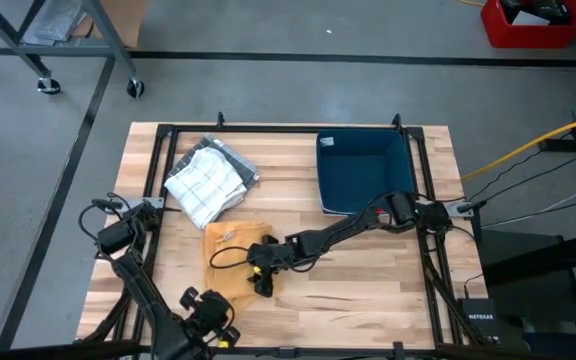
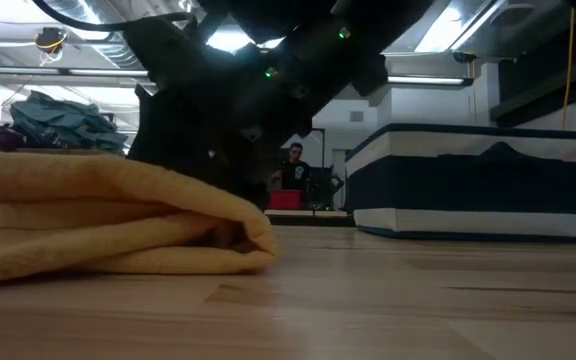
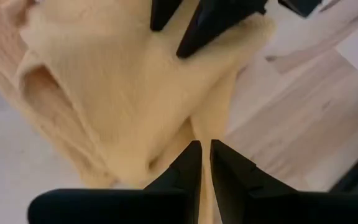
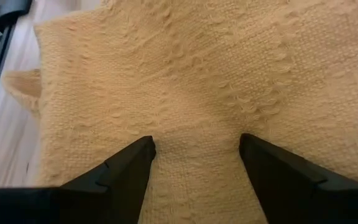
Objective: Fold towel
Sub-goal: Fold the yellow towel
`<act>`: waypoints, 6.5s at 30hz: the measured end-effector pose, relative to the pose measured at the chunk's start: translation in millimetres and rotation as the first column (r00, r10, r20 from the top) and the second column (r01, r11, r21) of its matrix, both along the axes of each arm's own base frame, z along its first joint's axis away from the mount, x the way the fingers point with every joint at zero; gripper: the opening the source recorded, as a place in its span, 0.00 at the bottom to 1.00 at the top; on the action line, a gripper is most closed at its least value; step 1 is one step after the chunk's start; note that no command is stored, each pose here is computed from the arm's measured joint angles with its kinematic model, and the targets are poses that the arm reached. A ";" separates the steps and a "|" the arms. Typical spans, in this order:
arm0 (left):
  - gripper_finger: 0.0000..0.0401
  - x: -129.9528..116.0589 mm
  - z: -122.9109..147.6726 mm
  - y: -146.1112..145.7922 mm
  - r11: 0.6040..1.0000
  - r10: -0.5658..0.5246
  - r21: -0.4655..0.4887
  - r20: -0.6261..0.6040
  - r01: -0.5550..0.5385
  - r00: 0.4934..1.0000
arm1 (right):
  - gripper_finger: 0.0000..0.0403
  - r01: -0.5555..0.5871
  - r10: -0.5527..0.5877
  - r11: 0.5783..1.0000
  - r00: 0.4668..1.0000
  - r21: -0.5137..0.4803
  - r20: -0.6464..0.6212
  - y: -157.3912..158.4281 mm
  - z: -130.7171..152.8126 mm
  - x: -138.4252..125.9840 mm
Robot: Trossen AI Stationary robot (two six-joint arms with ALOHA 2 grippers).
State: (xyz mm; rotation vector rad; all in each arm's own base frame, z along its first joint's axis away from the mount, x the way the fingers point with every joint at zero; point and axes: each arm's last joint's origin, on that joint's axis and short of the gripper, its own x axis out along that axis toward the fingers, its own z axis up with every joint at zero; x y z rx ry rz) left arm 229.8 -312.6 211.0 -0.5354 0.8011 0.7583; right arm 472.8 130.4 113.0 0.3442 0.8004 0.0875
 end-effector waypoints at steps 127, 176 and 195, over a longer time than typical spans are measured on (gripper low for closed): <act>0.01 17.6 -55.6 0.7 0.993 -0.113 -0.008 -0.407 0.120 0.907 | 0.02 -0.187 0.234 0.962 0.940 -0.201 0.248 61.1 52.6 5.0; 0.35 -4.6 -43.6 17.7 0.947 0.321 0.143 -0.452 -0.288 0.832 | 0.55 -0.232 0.251 0.966 0.946 -0.114 0.205 63.1 50.1 2.3; 0.20 -14.8 11.5 -11.6 0.961 0.236 -0.072 -0.283 -0.266 0.930 | 0.55 -0.218 0.238 0.971 0.924 -0.101 0.299 64.5 58.2 6.9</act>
